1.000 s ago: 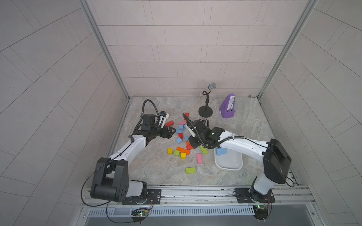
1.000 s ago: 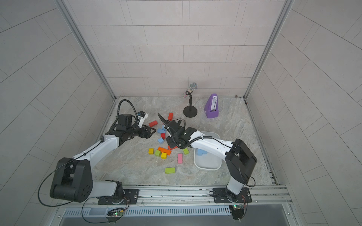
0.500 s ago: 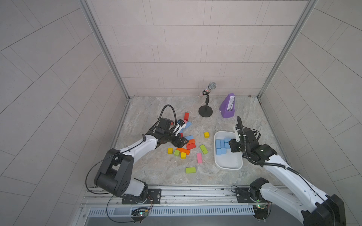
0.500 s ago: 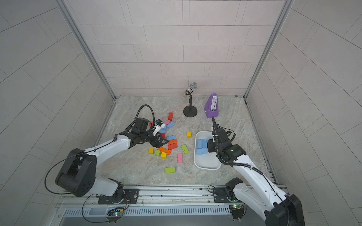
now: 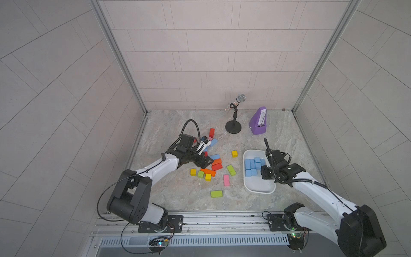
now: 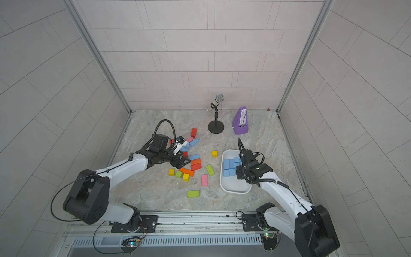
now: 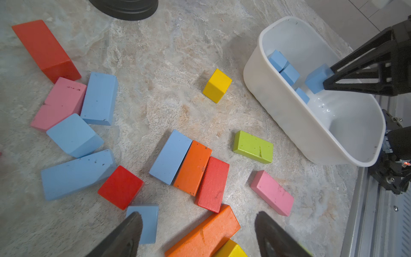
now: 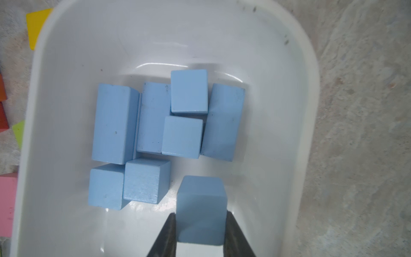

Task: Pick out the blue building blocks
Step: Place the building block in the storage box.

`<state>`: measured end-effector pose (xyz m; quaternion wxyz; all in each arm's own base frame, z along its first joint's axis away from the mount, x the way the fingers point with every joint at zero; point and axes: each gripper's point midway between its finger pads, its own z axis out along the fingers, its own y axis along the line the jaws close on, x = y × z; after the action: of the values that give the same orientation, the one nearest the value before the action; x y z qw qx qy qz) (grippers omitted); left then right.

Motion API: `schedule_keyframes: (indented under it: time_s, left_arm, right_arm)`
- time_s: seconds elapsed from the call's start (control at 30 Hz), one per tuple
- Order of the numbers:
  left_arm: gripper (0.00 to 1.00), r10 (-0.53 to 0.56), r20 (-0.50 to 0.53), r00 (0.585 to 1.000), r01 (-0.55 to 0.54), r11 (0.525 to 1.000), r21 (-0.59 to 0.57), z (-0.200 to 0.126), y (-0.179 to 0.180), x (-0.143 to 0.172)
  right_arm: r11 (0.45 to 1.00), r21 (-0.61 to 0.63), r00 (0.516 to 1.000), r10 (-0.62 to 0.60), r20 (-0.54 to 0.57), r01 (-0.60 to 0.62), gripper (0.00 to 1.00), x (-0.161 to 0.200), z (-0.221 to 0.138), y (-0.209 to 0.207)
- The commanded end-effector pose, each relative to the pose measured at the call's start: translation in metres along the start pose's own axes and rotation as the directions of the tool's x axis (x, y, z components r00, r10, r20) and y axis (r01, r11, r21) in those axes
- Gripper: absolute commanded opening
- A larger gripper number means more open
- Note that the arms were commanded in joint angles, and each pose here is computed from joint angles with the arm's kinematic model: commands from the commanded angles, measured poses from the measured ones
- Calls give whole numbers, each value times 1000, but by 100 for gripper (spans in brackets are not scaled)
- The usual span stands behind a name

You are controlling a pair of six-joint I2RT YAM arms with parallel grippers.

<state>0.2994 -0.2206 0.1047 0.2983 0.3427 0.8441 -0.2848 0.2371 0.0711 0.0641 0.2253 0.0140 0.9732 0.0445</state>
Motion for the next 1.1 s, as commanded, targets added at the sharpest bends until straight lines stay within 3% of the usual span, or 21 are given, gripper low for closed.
schedule_keyframes:
  time_s: [0.0, 0.47, 0.7, 1.07]
  left_arm:
    - [84, 41, 24, 999, -41, 999, -6, -7, -3, -13]
    - [85, 42, 19, 999, -41, 999, -9, -6, -2, -11]
    - [85, 44, 19, 999, -44, 999, -19, -7, 0, -13]
    - [85, 32, 13, 999, -31, 999, -44, -9, 4, -15]
  right_arm:
    - [1000, 4, 1000, 23, 21, -23, 13, -12, -1, 2]
    - [998, -68, 999, 3, -34, -5, 19, -19, 15, 21]
    - [998, -64, 1000, 4, -25, -6, 37, -21, 13, 21]
    - [997, -78, 1000, -2, 15, 3, 44, -28, 4, 24]
